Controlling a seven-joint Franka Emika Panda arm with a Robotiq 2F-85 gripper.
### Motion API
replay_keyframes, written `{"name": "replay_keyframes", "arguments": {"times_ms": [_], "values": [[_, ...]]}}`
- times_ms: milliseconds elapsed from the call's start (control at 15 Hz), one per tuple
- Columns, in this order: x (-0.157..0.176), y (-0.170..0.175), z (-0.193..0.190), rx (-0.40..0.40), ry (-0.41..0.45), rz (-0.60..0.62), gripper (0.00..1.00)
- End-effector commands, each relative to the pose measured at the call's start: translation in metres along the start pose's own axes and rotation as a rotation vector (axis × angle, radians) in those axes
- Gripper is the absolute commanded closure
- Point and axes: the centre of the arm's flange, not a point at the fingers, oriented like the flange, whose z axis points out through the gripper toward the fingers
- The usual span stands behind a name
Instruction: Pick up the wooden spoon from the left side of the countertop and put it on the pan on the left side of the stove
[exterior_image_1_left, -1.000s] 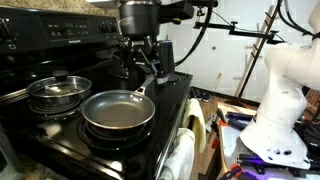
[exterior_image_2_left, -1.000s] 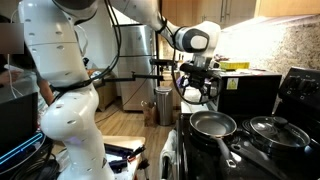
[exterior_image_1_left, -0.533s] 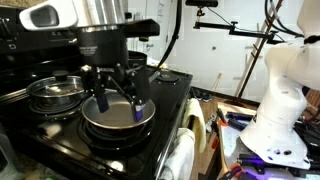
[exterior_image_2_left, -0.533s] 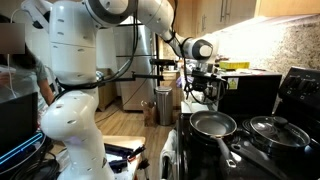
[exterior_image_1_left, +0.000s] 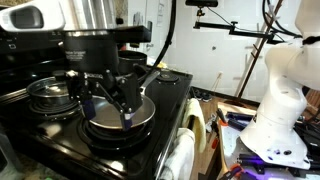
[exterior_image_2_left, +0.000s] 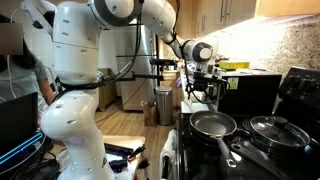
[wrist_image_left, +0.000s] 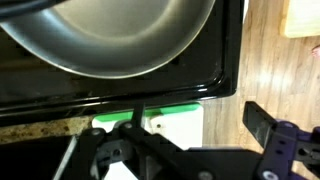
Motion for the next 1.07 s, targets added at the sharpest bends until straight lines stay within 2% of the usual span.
{"name": "replay_keyframes", "arguments": {"times_ms": [0, 67, 400, 600, 867, 1000], "values": [[0.032, 0.007, 0.019, -0.042, 0.063, -0.115, 0.00], [0.042, 0.008, 0.025, -0.042, 0.058, -0.140, 0.00], [0.082, 0.002, 0.062, 0.064, 0.054, -0.300, 0.00], [0.103, 0.004, 0.082, 0.102, 0.040, -0.344, 0.00], [0.123, 0.009, 0.110, 0.102, 0.055, -0.352, 0.00], [0.131, 0.015, 0.118, 0.079, 0.055, -0.332, 0.00]]}}
